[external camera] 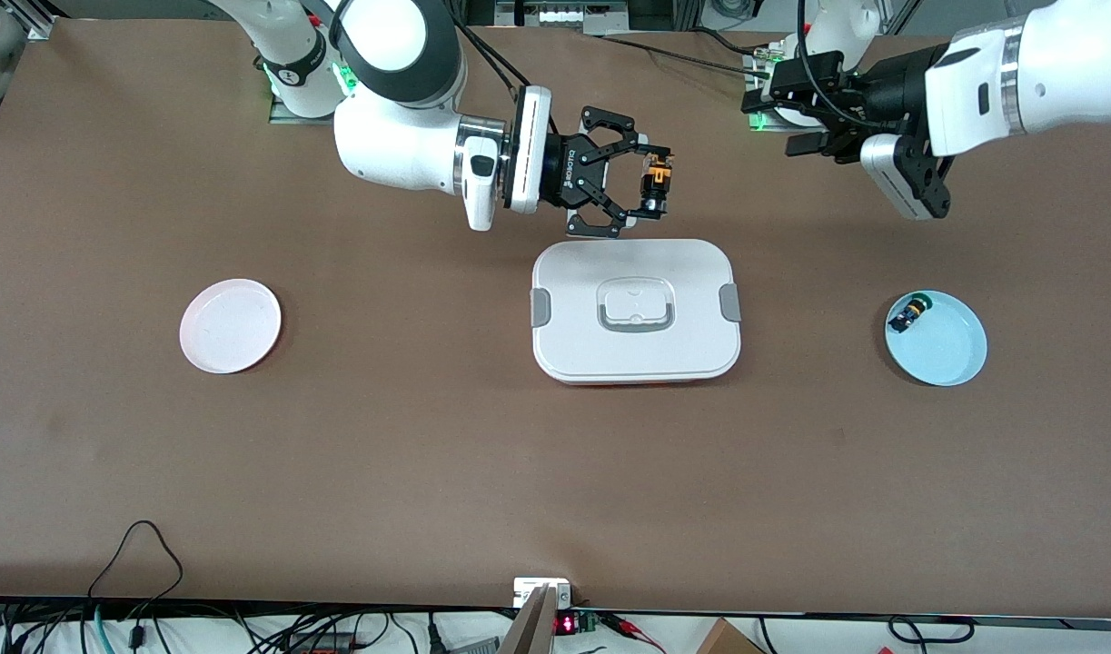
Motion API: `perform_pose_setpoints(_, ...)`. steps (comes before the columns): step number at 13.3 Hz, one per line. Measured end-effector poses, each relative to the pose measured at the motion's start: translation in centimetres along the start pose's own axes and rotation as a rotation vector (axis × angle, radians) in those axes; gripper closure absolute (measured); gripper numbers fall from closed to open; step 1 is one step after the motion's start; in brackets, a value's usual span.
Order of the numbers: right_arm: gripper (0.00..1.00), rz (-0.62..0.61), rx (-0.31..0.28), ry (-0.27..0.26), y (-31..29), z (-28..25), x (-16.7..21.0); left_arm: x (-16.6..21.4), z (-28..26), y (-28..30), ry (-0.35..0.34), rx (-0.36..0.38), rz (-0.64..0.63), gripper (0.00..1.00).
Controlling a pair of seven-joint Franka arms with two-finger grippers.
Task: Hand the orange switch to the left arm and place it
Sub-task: 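Reach the left gripper toward the switch held by the right gripper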
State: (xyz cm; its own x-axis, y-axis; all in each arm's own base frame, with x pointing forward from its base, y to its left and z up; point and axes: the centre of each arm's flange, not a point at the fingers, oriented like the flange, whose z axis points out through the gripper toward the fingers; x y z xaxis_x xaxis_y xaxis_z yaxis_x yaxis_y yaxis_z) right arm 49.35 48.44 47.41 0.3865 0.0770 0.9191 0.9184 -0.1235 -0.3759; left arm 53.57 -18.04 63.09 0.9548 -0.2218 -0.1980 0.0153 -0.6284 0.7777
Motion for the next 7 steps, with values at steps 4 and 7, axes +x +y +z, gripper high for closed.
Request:
perform_pose_setpoints(4,0.28,0.005,0.003,0.000,-0.5,0.4,-0.2,3.6,3.6,-4.8,0.112,-0.236,-0.159,0.00)
perform_pose_setpoints(7,0.28,0.006,0.001,0.000,-0.5,0.4,-0.2,4.1,5.5,-6.6,0.123,-0.326,-0.230,0.00)
